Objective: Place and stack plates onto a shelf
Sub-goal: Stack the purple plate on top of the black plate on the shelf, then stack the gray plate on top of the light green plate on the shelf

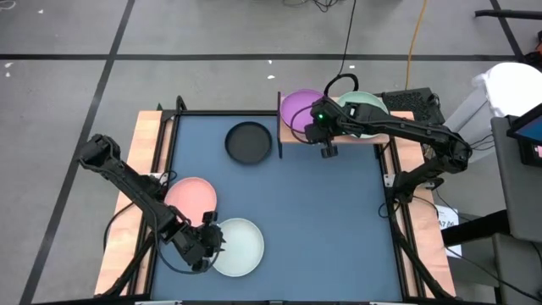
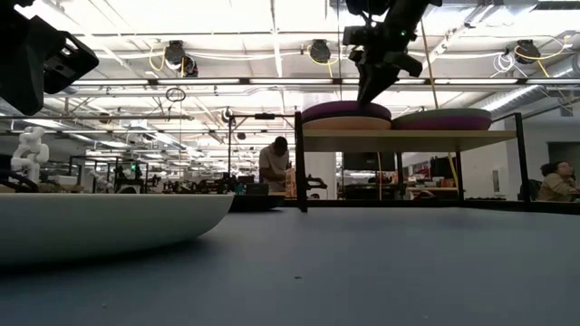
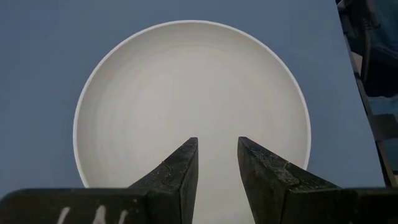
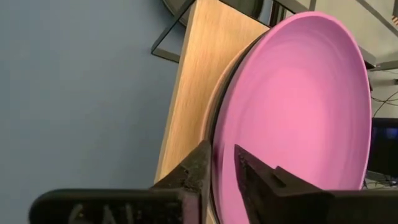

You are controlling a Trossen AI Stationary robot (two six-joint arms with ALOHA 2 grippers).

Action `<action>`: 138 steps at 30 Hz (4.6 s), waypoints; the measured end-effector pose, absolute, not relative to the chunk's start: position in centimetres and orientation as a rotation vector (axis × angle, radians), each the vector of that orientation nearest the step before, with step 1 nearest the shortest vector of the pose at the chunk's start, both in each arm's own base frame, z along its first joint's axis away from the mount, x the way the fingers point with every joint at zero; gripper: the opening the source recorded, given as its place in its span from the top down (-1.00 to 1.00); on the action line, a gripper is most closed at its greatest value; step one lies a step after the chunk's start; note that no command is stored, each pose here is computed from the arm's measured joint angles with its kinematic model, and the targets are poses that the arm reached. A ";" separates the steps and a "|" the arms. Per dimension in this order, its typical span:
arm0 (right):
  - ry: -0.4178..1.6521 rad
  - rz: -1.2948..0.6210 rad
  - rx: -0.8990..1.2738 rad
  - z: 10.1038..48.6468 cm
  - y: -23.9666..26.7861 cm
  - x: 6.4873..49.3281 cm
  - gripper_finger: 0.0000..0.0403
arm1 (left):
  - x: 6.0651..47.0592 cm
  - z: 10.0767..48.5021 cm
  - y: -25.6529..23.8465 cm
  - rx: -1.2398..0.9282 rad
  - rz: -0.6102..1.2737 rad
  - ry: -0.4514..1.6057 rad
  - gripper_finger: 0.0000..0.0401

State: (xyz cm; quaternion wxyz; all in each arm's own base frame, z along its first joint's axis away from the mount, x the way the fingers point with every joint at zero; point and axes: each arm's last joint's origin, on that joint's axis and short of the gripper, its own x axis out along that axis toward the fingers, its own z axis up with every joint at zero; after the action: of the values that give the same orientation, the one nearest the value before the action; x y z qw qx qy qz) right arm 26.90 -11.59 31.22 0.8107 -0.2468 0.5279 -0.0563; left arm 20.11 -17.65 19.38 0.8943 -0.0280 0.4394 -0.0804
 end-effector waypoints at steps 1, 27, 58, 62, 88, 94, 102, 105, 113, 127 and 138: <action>1.128 -0.121 -0.526 31.2 -11.6 26.9 0.69 | 20.1 19.4 -17.6 -0.058 -0.166 0.911 0.41; 1.058 -0.268 -0.404 30.9 -10.5 25.7 0.97 | 20.2 19.4 -17.5 -0.056 -0.119 0.886 0.41; 0.799 -0.265 -0.073 33.6 -3.4 22.3 0.92 | 20.2 19.4 -17.2 -0.037 -0.060 0.868 0.31; 0.790 -0.216 -0.021 31.8 -1.2 21.7 0.92 | 19.5 19.2 -17.8 -0.049 -0.094 0.898 0.03; 0.656 -0.022 0.063 20.9 3.8 18.9 0.92 | 18.3 14.8 -22.5 0.184 -0.409 0.992 0.07; 0.619 0.004 0.059 20.5 4.2 18.9 0.92 | 18.2 14.5 -22.6 0.247 -0.457 0.995 0.07; 0.620 0.011 0.075 20.4 4.5 18.8 0.92 | 18.2 14.4 -22.5 0.310 -0.486 0.989 0.07; 0.617 0.017 0.098 20.5 4.8 18.8 0.92 | 18.1 14.3 -22.4 0.340 -0.484 1.002 0.11; 0.545 0.067 0.129 21.1 5.8 18.9 0.92 | 17.9 14.2 -22.2 0.420 -0.496 1.006 0.46; 0.333 0.180 0.179 23.1 7.8 19.2 0.92 | 18.2 14.3 -22.1 0.505 -0.544 0.970 0.94; 0.310 0.181 0.102 23.2 8.9 18.7 0.92 | 20.2 14.8 -21.6 0.448 -0.576 0.887 0.95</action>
State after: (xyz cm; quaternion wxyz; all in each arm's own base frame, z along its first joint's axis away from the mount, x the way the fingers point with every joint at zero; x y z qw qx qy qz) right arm 18.68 8.87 23.19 0.9826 0.0508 0.1542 0.0900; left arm 20.21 -21.60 14.81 0.8395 0.2121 0.4197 -0.2723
